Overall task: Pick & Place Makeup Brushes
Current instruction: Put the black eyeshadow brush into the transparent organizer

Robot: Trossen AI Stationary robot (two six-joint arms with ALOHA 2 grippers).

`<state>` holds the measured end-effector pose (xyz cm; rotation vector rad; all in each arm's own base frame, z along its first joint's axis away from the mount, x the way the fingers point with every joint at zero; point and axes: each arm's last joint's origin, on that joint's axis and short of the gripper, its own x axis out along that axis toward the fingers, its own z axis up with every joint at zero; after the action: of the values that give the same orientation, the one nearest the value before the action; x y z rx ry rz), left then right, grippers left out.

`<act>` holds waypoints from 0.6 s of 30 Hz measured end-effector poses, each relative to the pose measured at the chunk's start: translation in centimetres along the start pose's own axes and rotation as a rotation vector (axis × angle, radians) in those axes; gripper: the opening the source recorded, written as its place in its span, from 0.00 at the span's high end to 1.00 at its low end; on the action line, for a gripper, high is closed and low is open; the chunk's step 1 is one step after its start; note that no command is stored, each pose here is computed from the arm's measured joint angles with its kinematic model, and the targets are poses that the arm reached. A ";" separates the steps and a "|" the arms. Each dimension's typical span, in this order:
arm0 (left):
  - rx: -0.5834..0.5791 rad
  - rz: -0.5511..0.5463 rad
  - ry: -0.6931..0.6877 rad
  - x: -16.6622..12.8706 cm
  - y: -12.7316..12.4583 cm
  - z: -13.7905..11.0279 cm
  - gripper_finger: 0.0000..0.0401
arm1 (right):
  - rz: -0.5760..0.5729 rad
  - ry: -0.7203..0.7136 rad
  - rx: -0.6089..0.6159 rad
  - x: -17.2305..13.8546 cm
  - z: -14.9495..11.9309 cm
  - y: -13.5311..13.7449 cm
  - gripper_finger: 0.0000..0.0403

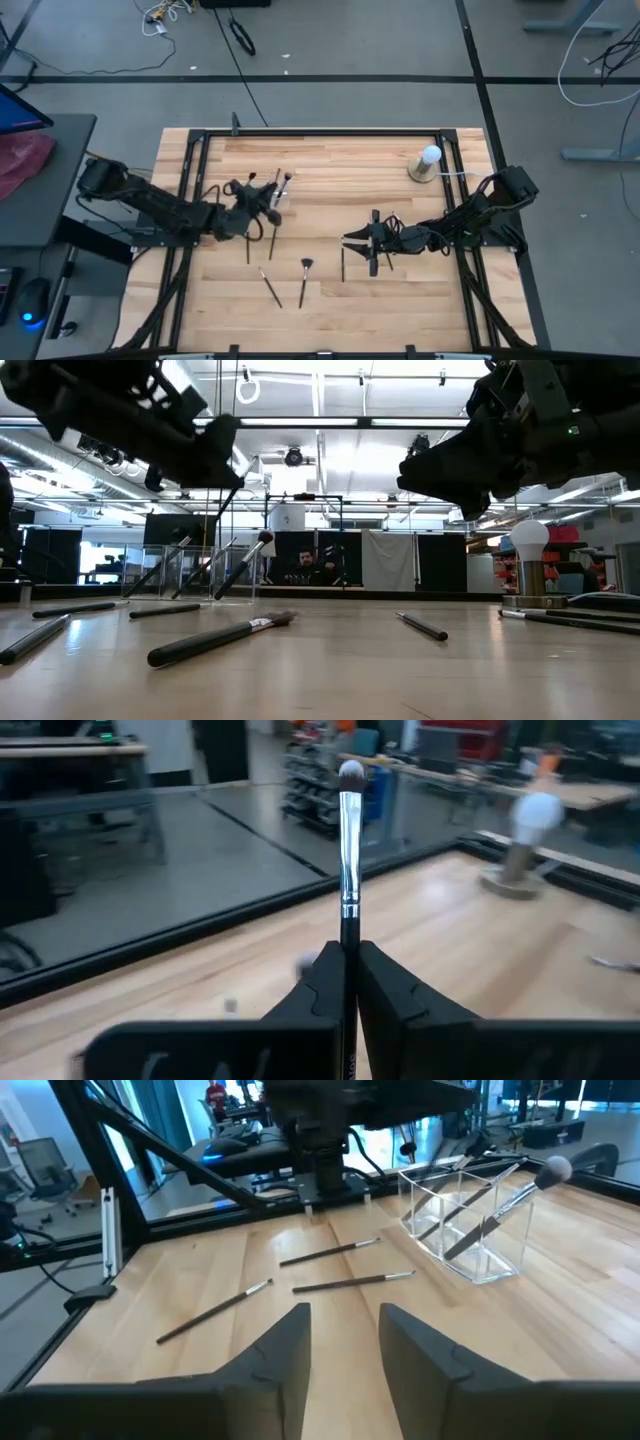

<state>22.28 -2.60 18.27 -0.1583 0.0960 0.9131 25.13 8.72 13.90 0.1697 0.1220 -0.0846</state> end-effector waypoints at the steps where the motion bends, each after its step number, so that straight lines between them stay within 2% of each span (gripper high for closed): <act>1: -0.012 0.017 -0.005 0.3 0.4 -0.1 0.96 | 0.000 0.000 0.000 0.0 0.0 0.0 0.70; 7: -0.003 0.080 0.006 1.7 1.7 -0.8 0.96 | 0.000 0.000 0.000 0.0 0.0 0.0 0.71; 18: 0.000 0.077 0.046 1.4 3.0 -2.5 0.96 | 0.000 0.001 -0.001 0.0 0.0 0.0 0.71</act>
<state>20.72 -0.14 15.26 -0.1767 0.1458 0.9865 25.13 8.72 13.88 0.1687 0.1232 -0.0847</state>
